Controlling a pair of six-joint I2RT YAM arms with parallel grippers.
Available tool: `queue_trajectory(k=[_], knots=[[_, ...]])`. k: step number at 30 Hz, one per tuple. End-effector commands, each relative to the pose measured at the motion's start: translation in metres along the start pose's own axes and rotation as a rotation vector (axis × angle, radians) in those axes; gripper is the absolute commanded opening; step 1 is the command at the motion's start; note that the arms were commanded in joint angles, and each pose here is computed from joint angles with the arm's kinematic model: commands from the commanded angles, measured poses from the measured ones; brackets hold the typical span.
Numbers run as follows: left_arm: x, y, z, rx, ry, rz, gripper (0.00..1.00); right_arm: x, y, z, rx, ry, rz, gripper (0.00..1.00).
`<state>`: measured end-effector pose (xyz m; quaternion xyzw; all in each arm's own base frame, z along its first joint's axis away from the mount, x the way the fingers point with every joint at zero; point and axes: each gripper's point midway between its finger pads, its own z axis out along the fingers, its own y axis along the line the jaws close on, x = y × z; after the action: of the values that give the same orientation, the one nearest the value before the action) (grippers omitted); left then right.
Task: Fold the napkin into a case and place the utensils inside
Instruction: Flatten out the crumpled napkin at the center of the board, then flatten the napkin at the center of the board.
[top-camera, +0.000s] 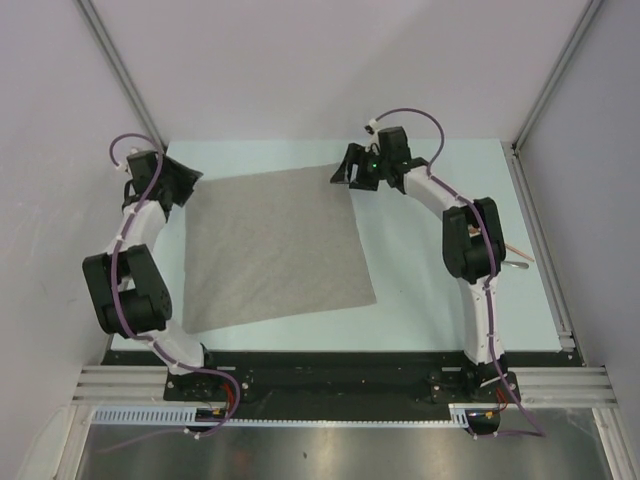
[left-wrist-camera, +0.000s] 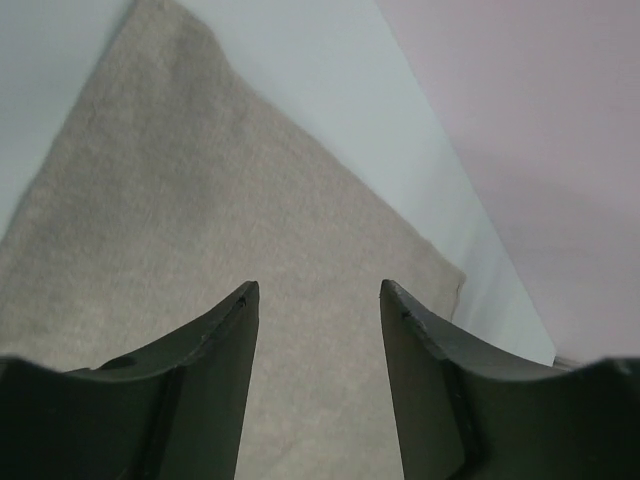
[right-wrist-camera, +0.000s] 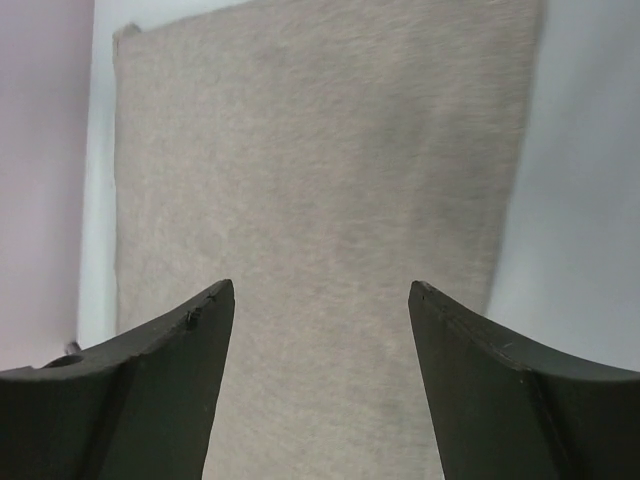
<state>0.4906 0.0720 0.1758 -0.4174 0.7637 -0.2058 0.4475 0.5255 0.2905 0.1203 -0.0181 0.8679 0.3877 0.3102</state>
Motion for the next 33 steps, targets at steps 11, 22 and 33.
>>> queue_trajectory(k=[11,22,33], knots=[[0.140,0.097,0.001,-0.206,0.448,-0.021,0.54,0.092,0.029,-0.009,0.263,0.106,-0.299,0.64],[0.111,0.128,0.035,-0.385,0.468,0.098,0.57,0.114,0.012,-0.040,0.377,0.134,-0.356,0.68],[0.075,0.092,-0.002,-0.352,0.395,0.174,0.64,0.120,0.018,-0.082,0.544,0.128,-0.311,0.95]])
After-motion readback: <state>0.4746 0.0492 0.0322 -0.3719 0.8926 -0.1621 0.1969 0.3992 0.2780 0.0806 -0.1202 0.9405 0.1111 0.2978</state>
